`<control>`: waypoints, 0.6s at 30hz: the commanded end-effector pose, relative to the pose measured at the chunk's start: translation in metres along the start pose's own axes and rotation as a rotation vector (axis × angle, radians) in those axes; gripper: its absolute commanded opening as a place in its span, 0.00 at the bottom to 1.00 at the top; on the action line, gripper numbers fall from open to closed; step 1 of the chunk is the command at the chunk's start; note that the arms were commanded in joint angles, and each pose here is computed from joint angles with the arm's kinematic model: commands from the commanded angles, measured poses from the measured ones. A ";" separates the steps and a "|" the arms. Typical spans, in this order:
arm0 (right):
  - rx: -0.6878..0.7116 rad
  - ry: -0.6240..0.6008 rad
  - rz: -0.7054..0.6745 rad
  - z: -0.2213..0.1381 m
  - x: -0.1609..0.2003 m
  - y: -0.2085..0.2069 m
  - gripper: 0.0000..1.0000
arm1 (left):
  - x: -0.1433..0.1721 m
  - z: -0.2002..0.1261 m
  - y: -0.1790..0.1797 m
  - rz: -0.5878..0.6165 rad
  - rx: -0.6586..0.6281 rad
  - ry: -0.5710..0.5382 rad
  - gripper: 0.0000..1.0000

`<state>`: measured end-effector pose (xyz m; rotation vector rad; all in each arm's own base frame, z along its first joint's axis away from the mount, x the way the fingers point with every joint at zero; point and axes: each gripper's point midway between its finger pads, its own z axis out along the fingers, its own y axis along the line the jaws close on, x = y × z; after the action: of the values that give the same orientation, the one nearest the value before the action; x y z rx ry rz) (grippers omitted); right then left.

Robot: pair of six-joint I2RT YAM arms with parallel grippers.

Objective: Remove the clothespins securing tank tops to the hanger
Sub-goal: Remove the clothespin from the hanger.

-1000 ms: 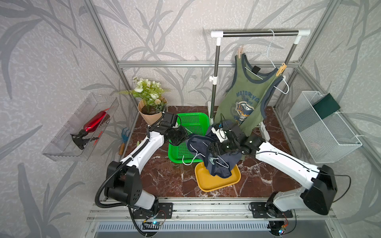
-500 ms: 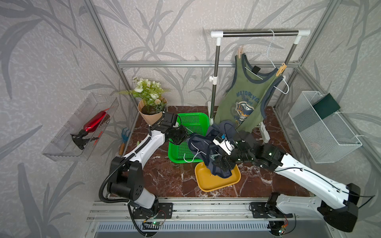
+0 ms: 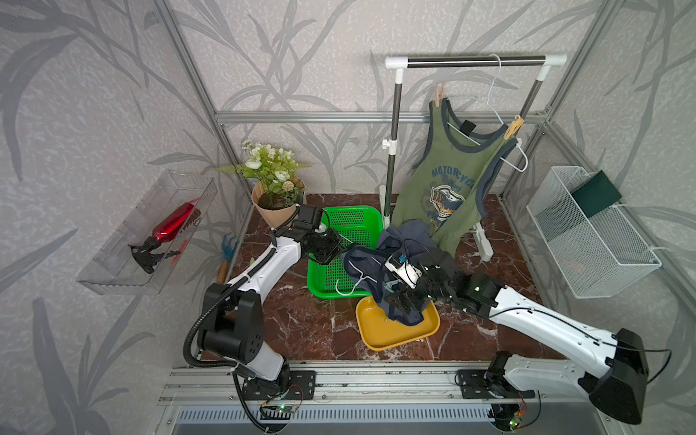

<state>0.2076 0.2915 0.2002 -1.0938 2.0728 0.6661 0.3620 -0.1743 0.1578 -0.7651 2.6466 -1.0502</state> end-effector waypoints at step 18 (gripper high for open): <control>0.005 -0.047 -0.067 0.005 0.005 -0.006 0.46 | -0.007 -0.009 -0.016 0.006 0.059 -0.010 0.00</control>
<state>0.2125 0.2926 0.1854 -1.1379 2.0242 0.6507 0.3633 -0.1737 0.1600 -0.7670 2.6391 -1.0769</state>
